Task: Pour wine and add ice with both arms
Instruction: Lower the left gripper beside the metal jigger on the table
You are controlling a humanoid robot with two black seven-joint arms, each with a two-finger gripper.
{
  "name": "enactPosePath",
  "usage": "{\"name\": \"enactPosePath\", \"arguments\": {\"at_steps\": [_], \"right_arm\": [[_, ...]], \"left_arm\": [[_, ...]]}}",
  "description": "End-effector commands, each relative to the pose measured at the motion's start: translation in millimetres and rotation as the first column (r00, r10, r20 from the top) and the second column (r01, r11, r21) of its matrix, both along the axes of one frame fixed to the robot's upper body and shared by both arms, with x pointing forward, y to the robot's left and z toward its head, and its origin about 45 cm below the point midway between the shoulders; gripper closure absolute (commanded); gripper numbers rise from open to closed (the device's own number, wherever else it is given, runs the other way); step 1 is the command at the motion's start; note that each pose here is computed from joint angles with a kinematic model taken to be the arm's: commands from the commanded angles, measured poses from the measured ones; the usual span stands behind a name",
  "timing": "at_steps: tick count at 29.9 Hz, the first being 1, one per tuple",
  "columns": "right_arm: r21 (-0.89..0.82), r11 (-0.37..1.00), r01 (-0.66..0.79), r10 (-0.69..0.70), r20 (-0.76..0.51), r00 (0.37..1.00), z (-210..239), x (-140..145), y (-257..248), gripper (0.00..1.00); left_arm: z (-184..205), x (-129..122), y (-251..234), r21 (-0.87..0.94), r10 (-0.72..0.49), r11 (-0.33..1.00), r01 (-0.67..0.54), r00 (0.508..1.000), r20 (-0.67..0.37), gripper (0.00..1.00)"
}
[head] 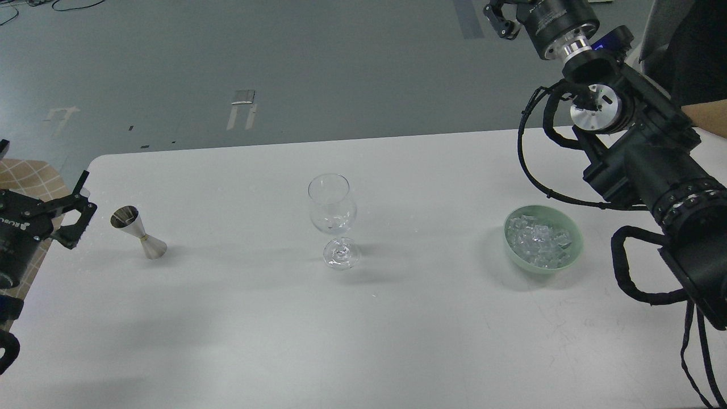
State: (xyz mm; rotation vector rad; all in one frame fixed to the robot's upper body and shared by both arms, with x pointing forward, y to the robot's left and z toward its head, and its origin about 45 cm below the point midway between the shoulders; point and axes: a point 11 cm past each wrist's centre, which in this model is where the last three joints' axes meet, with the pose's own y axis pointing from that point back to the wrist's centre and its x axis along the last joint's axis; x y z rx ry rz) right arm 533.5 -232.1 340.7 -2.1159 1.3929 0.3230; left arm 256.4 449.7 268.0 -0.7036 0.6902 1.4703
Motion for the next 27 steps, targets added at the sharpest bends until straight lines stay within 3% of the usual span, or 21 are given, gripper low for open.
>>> {"name": "enactPosePath", "arguments": {"at_steps": [1,5,11,27], "right_arm": [[-0.001,1.000,-0.001,0.001,-0.010,1.000,-4.2,-0.7,-0.2,0.00],[-0.004,1.000,-0.001,0.001,-0.014,1.000,-5.7,-0.9,-0.5,0.00],[-0.002,1.000,-0.008,0.008,-0.012,1.000,-4.2,-0.5,3.6,0.00],[-0.037,0.999,-0.024,0.023,-0.022,0.999,-7.6,-1.0,7.5,0.00]], "left_arm": [[-32.2,-29.2,-2.1,-0.109,0.067,0.991,-0.075,0.995,-0.073,0.04],[-60.7,-44.4,-12.8,-0.207,0.089,0.971,-0.117,0.986,-0.138,0.04],[-86.3,-46.6,-23.3,-0.280,0.121,0.944,-0.172,0.974,-0.192,0.04],[-147.7,-12.7,-12.7,-0.330,0.170,0.911,-0.248,0.954,-0.246,0.02]]}}
